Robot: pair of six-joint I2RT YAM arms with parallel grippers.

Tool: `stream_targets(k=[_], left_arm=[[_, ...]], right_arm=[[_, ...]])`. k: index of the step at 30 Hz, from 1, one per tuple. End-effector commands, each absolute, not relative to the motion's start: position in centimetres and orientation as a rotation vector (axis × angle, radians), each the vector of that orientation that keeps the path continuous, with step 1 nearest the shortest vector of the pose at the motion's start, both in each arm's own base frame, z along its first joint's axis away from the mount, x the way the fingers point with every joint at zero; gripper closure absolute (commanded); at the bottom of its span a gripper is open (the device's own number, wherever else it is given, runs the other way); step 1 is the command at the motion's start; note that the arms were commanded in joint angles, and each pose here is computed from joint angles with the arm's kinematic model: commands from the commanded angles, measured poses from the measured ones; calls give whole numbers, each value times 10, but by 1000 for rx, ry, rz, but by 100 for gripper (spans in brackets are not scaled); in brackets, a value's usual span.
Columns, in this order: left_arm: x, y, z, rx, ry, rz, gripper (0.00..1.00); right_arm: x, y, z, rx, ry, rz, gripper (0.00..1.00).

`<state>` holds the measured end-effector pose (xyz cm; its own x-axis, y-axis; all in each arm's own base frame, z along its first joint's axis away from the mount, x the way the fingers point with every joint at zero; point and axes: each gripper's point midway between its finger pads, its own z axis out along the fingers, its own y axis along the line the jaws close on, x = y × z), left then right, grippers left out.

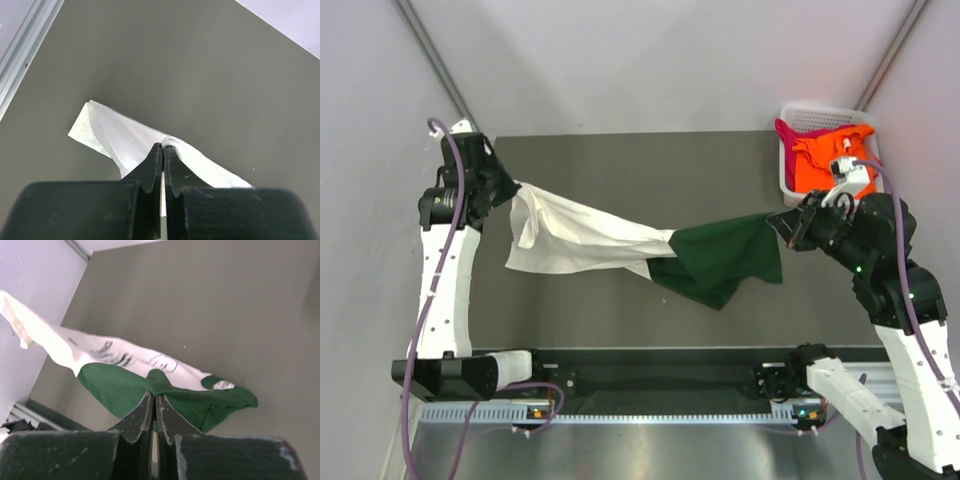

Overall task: Fold and stack the t-shirts
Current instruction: Flatten the tshirt out

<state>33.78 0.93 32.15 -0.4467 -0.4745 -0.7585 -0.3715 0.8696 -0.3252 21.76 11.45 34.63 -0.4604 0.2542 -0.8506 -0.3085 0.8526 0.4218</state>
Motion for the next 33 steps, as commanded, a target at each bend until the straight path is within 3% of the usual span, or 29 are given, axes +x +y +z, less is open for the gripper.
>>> stream_targets(k=[1,10,16,21,27,33], left_arm=[[345,7,338,-554,2060,-155,100],[375,-6,276,-538,2246,-205,100],[342,-6,262,-517,2261,-193,100],[318,-3,267,-559,2132,-205,100],[338,-27,230,-655,2141,-395,100],[369,-34,156,-783,2211,-457,100]], right_arm=[[230,104,372,-6,1866,581,100],[252,127,314,-13,2001,683,100],[222,122,294,-39,2026,682,100],[209,105,285,9,1989,612,100],[242,112,225,79,2096,599,100],[290,123,173,201,2142,625,100]])
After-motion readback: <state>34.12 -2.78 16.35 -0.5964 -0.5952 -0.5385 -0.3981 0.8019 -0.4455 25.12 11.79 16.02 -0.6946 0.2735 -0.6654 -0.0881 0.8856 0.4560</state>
